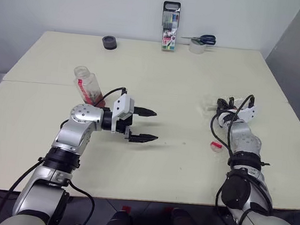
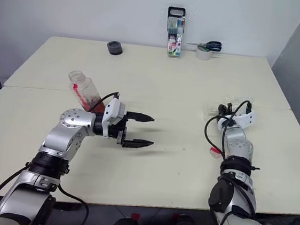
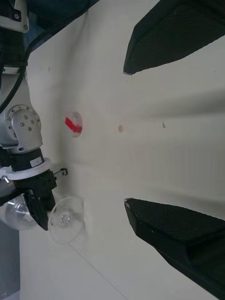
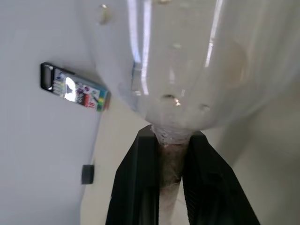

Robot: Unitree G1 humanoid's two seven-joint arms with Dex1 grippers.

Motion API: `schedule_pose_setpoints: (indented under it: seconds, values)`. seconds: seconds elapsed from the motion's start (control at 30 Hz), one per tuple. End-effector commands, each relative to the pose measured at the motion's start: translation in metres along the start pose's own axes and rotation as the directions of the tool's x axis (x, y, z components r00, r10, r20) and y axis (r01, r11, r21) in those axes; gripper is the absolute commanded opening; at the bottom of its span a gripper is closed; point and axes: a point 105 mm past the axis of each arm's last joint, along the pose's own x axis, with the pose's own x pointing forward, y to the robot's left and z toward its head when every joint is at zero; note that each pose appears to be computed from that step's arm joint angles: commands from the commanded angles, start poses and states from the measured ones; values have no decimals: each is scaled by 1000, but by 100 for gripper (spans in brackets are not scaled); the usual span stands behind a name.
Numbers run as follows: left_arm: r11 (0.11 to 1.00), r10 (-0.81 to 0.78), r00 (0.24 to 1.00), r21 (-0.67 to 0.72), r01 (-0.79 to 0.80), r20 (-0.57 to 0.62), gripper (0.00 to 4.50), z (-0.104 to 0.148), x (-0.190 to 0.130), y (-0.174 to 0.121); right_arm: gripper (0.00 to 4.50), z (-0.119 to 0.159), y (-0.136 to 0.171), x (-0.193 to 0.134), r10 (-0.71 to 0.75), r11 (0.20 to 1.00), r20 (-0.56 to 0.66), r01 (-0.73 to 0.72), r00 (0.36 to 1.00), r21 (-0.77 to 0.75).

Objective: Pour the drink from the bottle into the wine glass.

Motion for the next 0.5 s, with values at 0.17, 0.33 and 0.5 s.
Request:
schedule_pose_setpoints:
  seconds: [0.17,0.33,0.5]
  values:
    - [998,60,998,17,-60,-5,450,7,-9,1,28,-38,4,-22,70,712,-101,-120,992,-692]
    - [995,95,995,-11,-95,-39,450,-3,-16,-7,27,-79,-29,-41,13,454,-175,-161,985,-876]
    - [989,143,988,-25,-145,-58,450,-8,-23,-8,27,-112,-37,-54,9,324,-266,-254,964,-911]
